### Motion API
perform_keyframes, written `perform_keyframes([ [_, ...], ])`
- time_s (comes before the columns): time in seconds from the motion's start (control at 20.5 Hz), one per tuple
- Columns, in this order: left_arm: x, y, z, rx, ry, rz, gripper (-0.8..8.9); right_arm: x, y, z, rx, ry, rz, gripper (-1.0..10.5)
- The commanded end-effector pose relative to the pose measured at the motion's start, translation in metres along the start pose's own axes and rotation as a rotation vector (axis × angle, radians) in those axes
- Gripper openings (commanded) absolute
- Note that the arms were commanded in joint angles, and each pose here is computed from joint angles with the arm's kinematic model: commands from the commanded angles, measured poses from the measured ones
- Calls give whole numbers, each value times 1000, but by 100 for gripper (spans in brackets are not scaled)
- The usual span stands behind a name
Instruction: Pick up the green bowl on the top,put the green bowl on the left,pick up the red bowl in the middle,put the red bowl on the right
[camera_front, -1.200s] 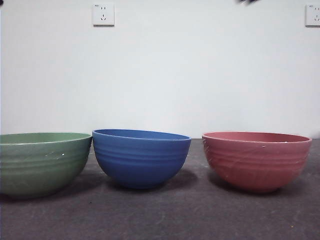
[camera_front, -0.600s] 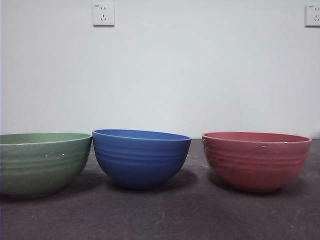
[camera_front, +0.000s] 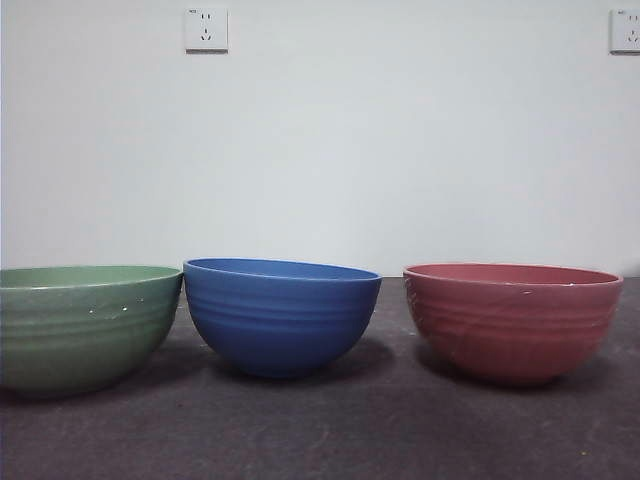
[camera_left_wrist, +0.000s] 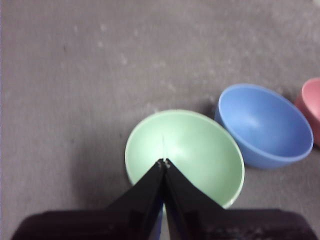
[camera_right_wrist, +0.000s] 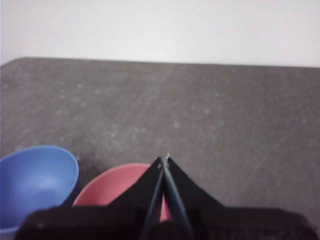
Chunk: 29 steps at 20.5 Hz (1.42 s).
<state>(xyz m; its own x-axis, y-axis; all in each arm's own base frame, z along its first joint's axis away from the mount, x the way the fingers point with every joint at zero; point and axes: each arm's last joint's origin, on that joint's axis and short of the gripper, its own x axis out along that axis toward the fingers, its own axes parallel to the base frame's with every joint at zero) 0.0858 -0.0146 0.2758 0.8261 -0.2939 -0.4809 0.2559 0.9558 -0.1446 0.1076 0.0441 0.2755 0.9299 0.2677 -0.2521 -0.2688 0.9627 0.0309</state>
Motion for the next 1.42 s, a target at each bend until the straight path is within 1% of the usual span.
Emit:
perform_keyframes([
  [0.05,1,1,-4,-16,29,2,-4,1,-1,-4,8,24,-4,2],
  [0.24,1,1,-5,-19,39,3,-4,0,-1,-8,3,62,-6,2],
  [0.29,1,1,-4,14,33,15,-4,0,-1,-9,1,74,-8,2],
  [0.34,-1,2,-3,82,8,55,-4,0,-1,-10,0,81,-8,2],
  [0.44,-16,0,-4,143,-89,112,-4,0,-1,-11,-2,94,-8,2],
  [0.59,-30,-3,-5,257,-353,130,-4,0,-1,-12,-3,104,-9,2],
  [0.64,-27,-2,-11,273,-408,139,-4,0,-1,-12,-3,104,-10,2],
  [0.68,-21,0,-19,273,-427,147,-4,0,-1,-12,-3,104,-9,2],
  [0.83,13,12,-54,244,-388,172,-4,0,-1,-12,-4,110,-10,2],
  [0.98,34,20,-73,187,-378,182,-4,0,-1,-13,-4,114,-10,2],
  [1.17,53,27,-90,124,-374,187,-4,0,-1,-13,-5,118,-10,2],
  [1.42,66,31,-105,95,-338,186,-4,0,-1,-13,-5,118,-11,2],
])
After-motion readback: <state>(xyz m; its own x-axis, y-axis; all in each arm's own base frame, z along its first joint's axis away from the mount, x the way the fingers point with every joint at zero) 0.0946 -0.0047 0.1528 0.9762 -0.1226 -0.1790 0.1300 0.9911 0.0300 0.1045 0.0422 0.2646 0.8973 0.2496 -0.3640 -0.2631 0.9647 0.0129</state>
